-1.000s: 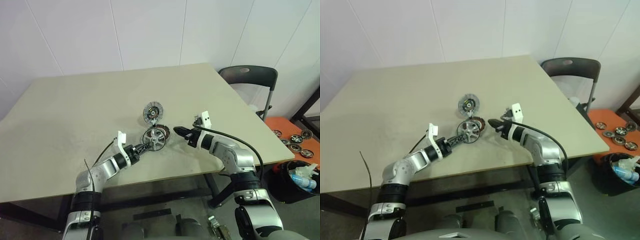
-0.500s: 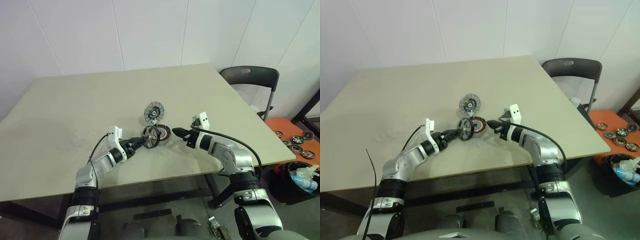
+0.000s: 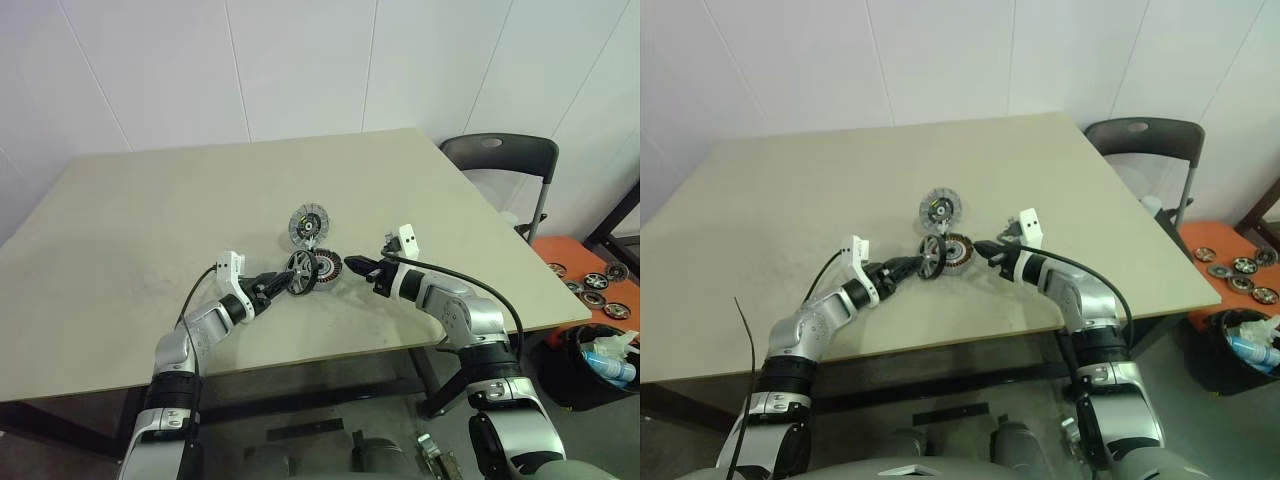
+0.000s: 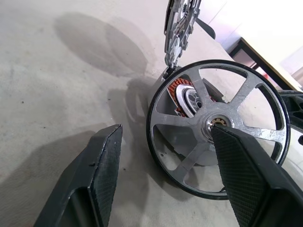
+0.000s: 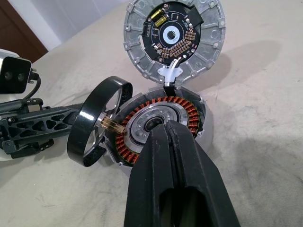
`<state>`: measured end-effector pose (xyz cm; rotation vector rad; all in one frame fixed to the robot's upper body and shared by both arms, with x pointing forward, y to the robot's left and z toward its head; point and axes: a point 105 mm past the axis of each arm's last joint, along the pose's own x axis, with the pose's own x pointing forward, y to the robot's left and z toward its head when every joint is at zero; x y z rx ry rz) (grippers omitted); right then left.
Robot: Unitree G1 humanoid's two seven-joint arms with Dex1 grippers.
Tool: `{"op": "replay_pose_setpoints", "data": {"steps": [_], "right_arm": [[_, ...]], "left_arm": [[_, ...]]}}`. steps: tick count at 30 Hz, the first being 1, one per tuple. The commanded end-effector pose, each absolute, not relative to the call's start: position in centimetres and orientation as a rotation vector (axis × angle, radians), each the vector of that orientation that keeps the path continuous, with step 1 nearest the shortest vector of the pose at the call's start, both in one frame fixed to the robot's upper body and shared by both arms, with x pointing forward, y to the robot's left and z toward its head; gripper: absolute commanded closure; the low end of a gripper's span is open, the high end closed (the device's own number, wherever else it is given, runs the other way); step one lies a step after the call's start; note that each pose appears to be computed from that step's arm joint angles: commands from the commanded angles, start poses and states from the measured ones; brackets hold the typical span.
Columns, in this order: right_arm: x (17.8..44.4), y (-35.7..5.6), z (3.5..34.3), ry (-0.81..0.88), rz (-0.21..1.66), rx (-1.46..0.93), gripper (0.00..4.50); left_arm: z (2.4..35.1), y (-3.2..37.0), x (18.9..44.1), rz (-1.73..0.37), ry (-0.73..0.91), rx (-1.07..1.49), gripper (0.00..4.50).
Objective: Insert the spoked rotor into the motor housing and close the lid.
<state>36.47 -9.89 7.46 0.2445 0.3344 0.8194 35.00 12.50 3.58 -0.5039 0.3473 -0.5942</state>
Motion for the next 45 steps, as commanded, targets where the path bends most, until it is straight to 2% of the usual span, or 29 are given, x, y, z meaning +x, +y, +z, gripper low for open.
{"op": "replay_pose_setpoints", "data": {"steps": [1, 2, 4, 10, 13, 16, 30, 31, 32, 45], "right_arm": [[37.0, -9.5, 9.3, 0.264, 0.836, 0.234, 4.50], [37.0, -9.5, 9.3, 0.262, 0.836, 0.234, 4.50], [37.1, -9.4, 9.4, 0.260, 0.836, 0.235, 4.50], [37.2, -9.4, 9.5, 0.256, 0.837, 0.234, 4.50], [37.2, -9.4, 9.5, 0.255, 0.837, 0.233, 4.50], [37.3, -9.4, 9.5, 0.253, 0.835, 0.233, 4.50], [37.3, -9.2, 9.4, 0.253, 0.837, 0.230, 4.50], [37.3, -9.1, 9.4, 0.253, 0.839, 0.230, 4.50], [37.3, -9.1, 9.4, 0.253, 0.841, 0.229, 4.50], [37.3, -8.7, 9.4, 0.258, 0.854, 0.228, 4.50]], "left_arm": [[2.4, 11.6, 34.3, -0.616, 0.410, -0.517, 1.71], [2.5, 11.4, 34.2, -0.632, 0.414, -0.524, 1.87], [2.8, 11.0, 33.9, -0.666, 0.418, -0.532, 2.47], [5.3, 9.3, 33.0, -0.800, 0.360, -0.561, 2.47], [6.4, 8.9, 32.7, -0.836, 0.337, -0.568, 2.98], [6.3, 9.1, 32.9, -0.817, 0.347, -0.562, 3.97], [6.0, 9.5, 33.2, -0.786, 0.346, -0.577, 3.97], [6.4, 9.5, 33.3, -0.790, 0.332, -0.589, 4.26], [6.8, 9.4, 33.2, -0.797, 0.319, -0.597, 4.36], [7.8, 9.5, 33.2, -0.805, 0.301, -0.619, 4.38]]}}
